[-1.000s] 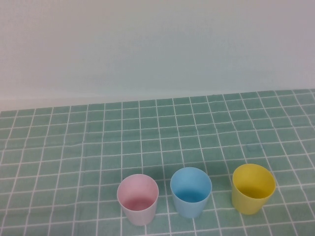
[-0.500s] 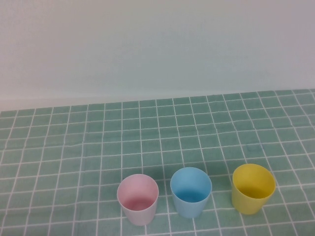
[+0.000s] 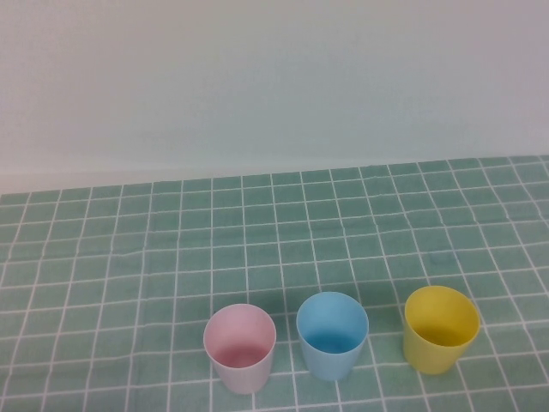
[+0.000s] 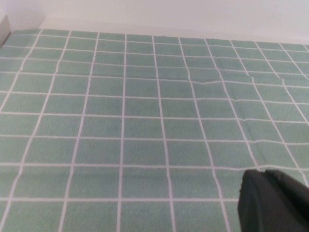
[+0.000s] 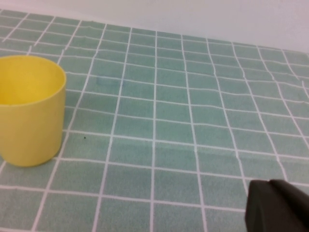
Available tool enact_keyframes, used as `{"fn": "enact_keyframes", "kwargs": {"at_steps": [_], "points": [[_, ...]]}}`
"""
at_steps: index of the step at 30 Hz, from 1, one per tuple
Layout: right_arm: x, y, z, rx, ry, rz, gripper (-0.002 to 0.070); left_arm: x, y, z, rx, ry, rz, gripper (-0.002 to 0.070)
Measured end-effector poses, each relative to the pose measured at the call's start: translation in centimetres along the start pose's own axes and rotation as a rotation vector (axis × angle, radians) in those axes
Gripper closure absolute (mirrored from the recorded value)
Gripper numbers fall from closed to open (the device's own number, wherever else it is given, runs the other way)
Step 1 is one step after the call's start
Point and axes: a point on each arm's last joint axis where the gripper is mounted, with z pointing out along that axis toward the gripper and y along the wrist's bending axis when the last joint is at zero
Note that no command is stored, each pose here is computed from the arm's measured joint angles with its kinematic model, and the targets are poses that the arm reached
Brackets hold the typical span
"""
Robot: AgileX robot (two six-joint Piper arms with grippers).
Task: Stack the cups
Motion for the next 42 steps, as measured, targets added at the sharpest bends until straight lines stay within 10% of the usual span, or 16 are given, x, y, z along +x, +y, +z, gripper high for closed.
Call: {"fn": "enact_keyframes", "kwargs": {"at_steps": [42], "points": [[-0.02,0.01,0.0,-0.001,-0.003,0.009,0.0678,-0.5,0.15,-0.01,-0.017,-0.054,0.056,0.0676]]}}
